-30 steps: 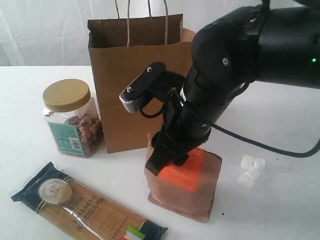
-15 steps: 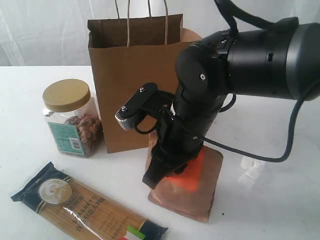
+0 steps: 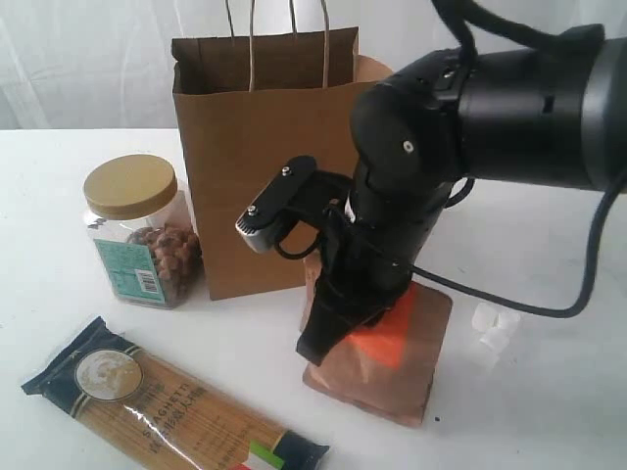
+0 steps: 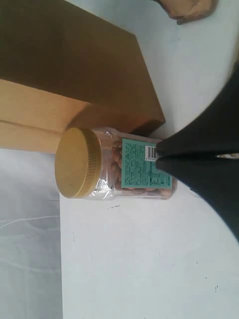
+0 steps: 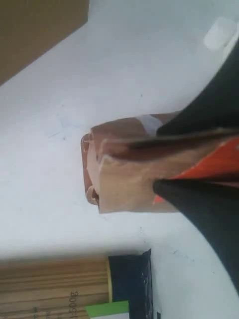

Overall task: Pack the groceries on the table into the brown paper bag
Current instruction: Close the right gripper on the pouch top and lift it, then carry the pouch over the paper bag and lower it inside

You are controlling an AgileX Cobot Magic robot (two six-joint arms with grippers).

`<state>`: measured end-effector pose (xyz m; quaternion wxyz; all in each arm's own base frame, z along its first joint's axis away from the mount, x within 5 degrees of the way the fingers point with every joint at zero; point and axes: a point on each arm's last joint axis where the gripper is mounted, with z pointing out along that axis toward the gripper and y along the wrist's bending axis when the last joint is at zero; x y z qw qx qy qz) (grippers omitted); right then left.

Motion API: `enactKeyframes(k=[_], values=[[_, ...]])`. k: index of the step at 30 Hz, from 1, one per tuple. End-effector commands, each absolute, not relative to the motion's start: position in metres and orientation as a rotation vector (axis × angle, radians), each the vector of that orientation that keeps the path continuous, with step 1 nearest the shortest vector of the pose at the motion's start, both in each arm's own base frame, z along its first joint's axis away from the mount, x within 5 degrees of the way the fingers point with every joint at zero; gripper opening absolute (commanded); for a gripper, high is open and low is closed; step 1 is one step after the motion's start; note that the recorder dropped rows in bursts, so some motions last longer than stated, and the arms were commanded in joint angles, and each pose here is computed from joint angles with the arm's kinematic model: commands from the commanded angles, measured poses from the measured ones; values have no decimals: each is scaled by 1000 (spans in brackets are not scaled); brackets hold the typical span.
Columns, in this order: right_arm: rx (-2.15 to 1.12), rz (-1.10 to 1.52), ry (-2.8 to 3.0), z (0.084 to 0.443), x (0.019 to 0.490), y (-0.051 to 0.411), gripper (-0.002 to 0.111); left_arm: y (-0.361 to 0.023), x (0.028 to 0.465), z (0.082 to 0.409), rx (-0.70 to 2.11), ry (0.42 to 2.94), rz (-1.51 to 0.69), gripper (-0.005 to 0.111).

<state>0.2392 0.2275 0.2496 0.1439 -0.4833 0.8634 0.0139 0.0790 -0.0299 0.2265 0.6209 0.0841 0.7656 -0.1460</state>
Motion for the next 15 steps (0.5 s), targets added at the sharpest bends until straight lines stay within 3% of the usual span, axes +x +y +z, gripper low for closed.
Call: enactKeyframes(k=[1,15], values=[[-1300,59,2379,295,232,214,0,-31,78,226,194,1759,-357,0],[-884,308,1990,422,202,186,0,-31,78,226,194,1759,-357,0]])
